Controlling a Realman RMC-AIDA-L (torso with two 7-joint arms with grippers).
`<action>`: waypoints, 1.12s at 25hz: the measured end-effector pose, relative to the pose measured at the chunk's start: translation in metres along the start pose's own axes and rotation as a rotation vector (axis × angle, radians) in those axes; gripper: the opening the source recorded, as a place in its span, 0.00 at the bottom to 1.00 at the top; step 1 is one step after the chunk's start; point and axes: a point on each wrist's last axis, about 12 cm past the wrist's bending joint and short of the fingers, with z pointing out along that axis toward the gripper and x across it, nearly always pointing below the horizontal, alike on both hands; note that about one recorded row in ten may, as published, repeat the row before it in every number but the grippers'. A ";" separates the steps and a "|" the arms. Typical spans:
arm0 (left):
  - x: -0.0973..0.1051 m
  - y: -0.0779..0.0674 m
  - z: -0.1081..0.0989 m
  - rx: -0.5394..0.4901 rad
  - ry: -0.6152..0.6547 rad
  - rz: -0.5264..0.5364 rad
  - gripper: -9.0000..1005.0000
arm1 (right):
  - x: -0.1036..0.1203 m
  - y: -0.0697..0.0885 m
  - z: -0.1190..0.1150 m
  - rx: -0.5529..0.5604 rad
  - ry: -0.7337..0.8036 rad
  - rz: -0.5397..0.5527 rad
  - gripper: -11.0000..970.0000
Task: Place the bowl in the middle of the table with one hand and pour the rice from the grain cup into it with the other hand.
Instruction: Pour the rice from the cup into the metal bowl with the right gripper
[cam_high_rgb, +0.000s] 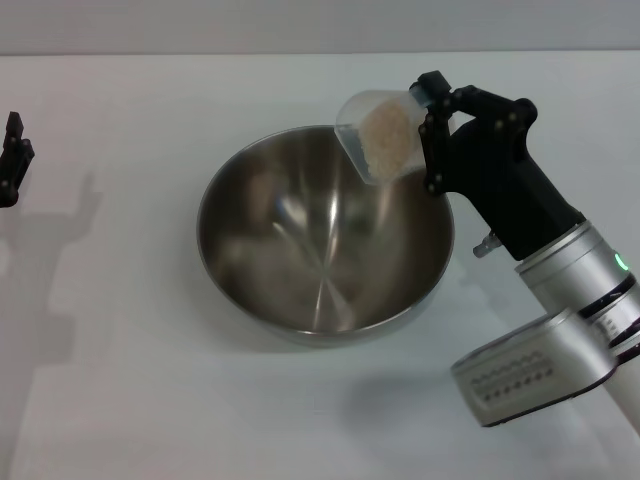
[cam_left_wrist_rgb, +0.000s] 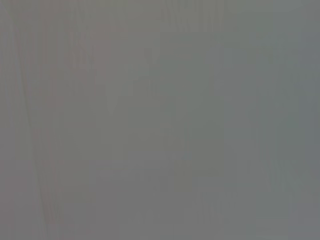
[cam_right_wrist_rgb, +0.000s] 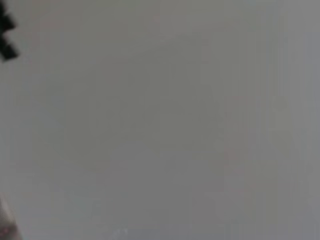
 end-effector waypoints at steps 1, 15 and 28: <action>0.000 0.000 0.000 0.000 0.000 0.000 0.82 | -0.002 0.001 0.000 0.001 0.001 -0.059 0.03; 0.001 0.000 -0.002 -0.001 0.002 -0.001 0.82 | -0.021 0.015 -0.001 -0.052 -0.072 -0.738 0.03; 0.001 -0.001 -0.005 0.002 0.005 -0.005 0.82 | -0.034 0.022 -0.005 -0.047 -0.138 -1.050 0.03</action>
